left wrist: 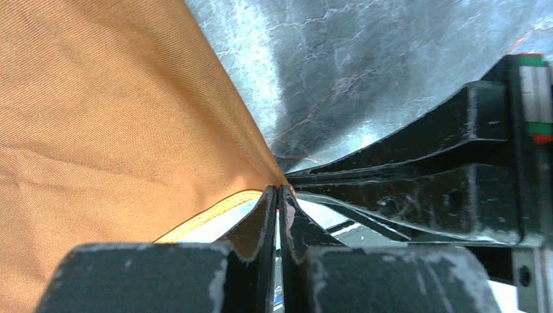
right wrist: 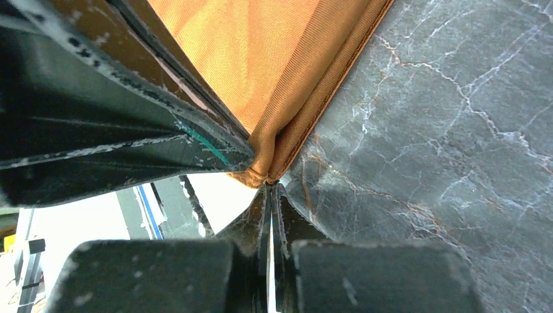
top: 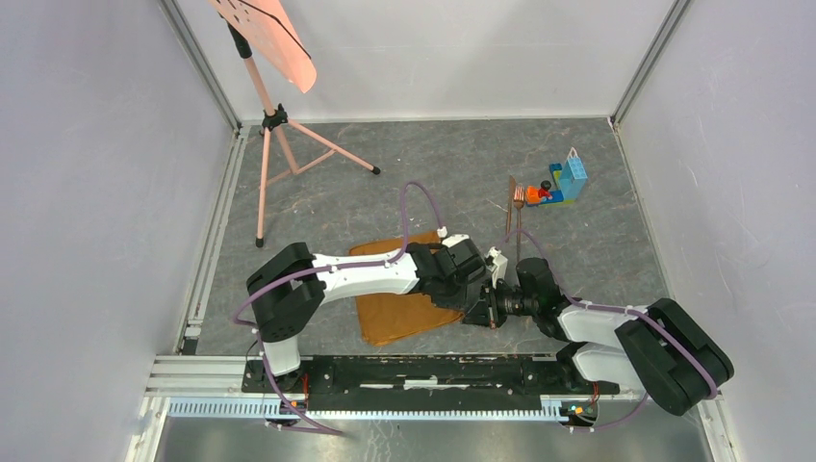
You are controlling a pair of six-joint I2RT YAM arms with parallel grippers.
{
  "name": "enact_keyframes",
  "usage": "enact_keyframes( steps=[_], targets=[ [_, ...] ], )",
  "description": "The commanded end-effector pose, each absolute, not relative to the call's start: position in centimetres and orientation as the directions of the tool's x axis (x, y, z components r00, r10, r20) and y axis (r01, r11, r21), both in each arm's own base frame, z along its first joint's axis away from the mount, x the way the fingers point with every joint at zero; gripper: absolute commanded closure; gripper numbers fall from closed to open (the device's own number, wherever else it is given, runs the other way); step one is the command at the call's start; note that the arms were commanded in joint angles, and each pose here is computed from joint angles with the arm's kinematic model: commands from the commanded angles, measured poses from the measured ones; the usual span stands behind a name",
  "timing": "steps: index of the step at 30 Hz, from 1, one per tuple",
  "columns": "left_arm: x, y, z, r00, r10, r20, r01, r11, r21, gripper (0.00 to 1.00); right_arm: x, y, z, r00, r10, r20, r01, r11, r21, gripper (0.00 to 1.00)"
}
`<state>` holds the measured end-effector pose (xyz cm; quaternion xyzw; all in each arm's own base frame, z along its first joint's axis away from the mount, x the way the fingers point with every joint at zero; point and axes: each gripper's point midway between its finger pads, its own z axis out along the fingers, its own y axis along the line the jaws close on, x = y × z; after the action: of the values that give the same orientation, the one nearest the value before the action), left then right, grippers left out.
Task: Fold the napkin into a case and place the utensils inside
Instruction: Smooth out the lower triangle-folded napkin at the center of the board.
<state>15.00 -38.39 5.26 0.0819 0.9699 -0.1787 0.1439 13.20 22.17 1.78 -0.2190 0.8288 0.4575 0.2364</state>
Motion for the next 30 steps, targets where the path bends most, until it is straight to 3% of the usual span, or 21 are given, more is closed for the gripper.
enact_keyframes(
  steps=[1,8,11,12,16,20,24,30],
  targets=[
    [14.7,-37.7,5.8,-0.925,0.156,-0.345,0.268,0.914,-0.304,0.93,13.7,22.2,2.1,-0.768,-0.155,-0.621,-0.607,0.486,0.629,1.00],
    [14.4,-36.8,5.3,-0.926,0.174,-0.336,0.274,0.921,-0.276,0.93,14.0,22.3,2.2,-0.769,-0.148,-0.622,-0.603,0.490,0.629,1.00],
    [14.7,-37.2,6.2,-0.919,0.182,-0.349,0.289,0.914,-0.285,0.80,14.0,22.3,2.1,-0.772,-0.151,-0.618,-0.601,0.491,0.631,1.00],
    [14.8,-37.3,6.8,-0.915,0.184,-0.358,0.296,0.911,-0.287,0.71,14.0,22.3,2.1,-0.772,-0.154,-0.617,-0.602,0.491,0.630,0.96],
    [15.7,-36.0,9.6,-0.887,0.180,-0.426,0.312,0.913,-0.262,0.47,14.6,21.9,2.2,-0.751,-0.182,-0.635,-0.620,0.524,0.584,0.74],
    [17.4,-32.3,11.8,-0.863,0.149,-0.483,0.287,0.931,-0.226,0.35,15.7,21.1,2.5,-0.709,-0.222,-0.669,-0.652,0.568,0.503,0.62],
    [20.1,-26.3,11.6,-0.876,0.044,-0.480,0.178,0.955,-0.239,0.32,16.5,20.9,3.3,-0.679,-0.242,-0.693,-0.675,0.578,0.458,0.52],
    [24.1,-19.9,11.7,-0.862,-0.191,-0.470,0.029,0.906,-0.423,0.35,17.0,22.0,4.5,-0.667,-0.229,-0.709,-0.693,0.539,0.478,0.44]
  ],
)
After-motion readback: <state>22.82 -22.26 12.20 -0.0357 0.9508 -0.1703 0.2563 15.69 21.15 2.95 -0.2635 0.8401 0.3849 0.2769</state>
